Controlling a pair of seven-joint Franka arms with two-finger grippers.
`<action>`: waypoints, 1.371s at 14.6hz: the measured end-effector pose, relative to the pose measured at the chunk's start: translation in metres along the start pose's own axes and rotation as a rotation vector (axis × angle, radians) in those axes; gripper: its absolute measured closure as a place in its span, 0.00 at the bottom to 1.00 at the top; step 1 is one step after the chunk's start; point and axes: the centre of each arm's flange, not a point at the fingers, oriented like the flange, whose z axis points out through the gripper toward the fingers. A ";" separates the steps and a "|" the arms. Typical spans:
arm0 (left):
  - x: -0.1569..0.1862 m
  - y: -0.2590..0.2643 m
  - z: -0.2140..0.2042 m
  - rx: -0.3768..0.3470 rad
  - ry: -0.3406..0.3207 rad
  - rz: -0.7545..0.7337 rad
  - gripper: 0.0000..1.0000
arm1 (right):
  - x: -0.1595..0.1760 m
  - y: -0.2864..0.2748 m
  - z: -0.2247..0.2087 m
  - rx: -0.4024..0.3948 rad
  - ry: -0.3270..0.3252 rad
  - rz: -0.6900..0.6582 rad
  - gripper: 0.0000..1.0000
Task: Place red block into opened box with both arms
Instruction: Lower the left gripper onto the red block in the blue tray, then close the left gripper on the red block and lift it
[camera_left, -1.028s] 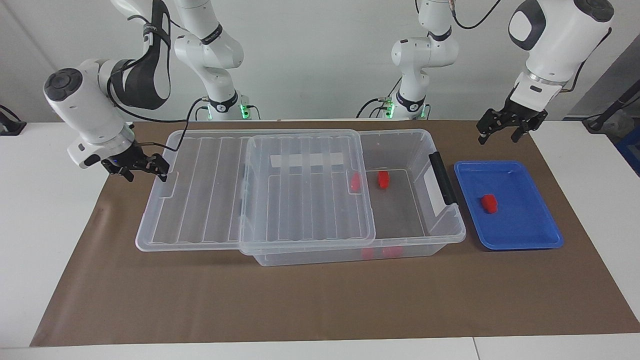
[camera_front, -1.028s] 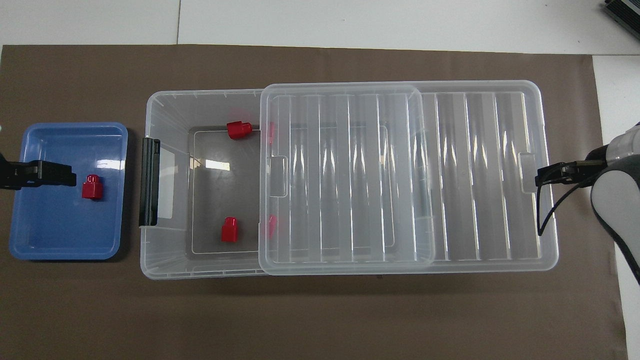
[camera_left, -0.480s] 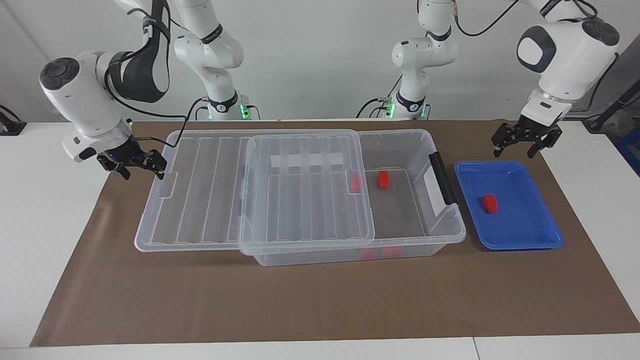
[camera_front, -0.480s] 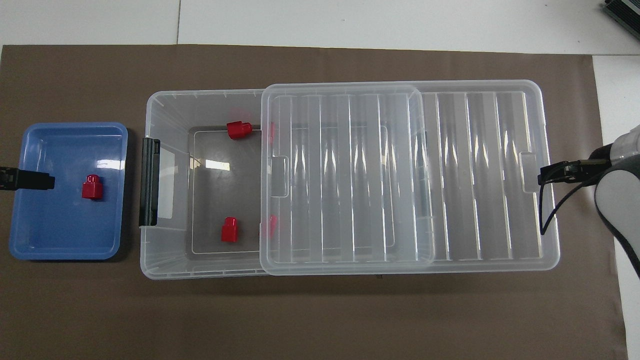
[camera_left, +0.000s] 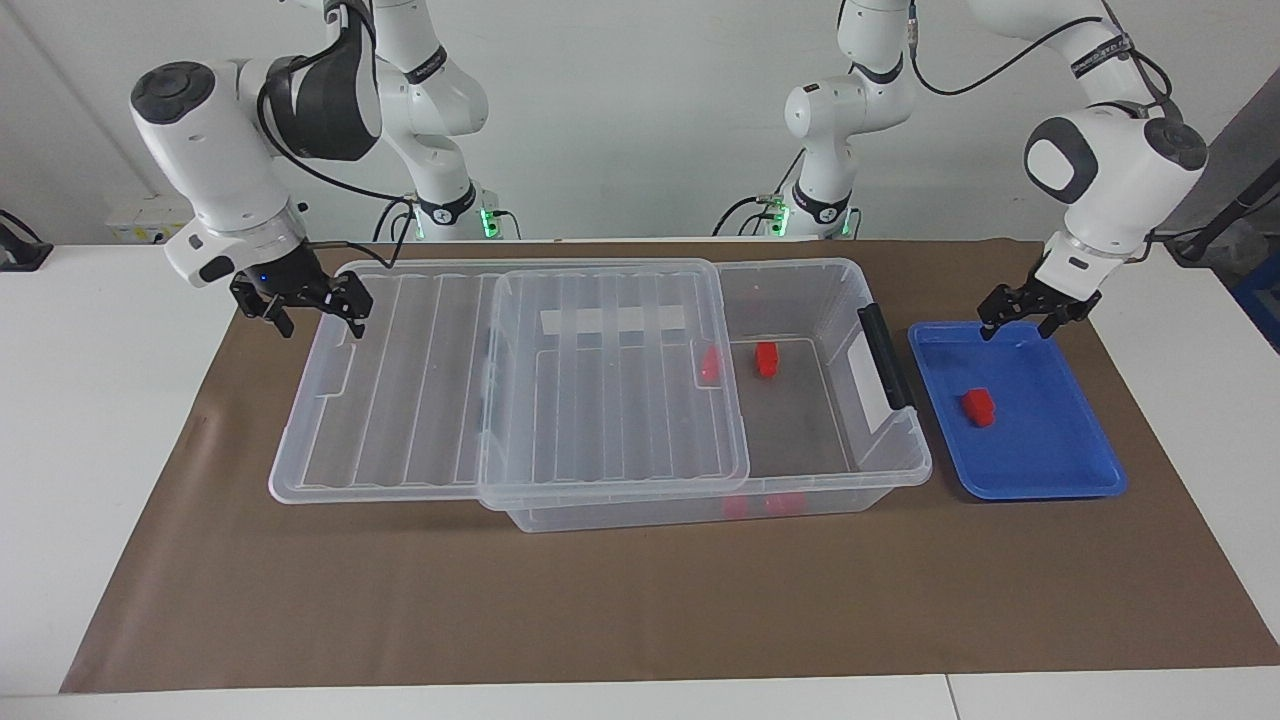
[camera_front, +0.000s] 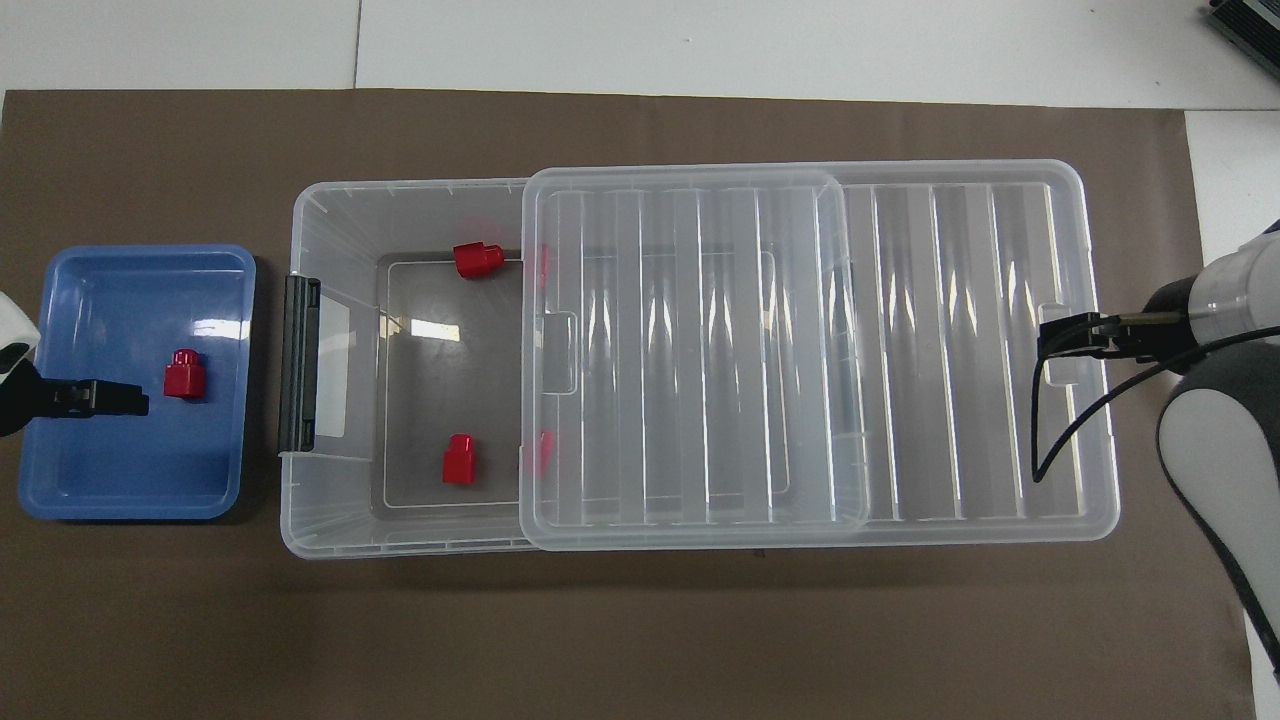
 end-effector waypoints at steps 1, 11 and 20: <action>-0.002 0.002 0.008 0.003 0.011 -0.010 0.00 | 0.000 -0.010 -0.011 0.001 0.006 0.018 0.00; 0.011 0.018 0.053 0.029 0.136 -0.032 0.00 | 0.000 -0.033 -0.093 0.004 0.016 0.057 0.00; 0.036 0.008 0.090 0.036 0.134 -0.016 0.00 | 0.003 -0.023 -0.094 -0.001 -0.018 0.074 0.00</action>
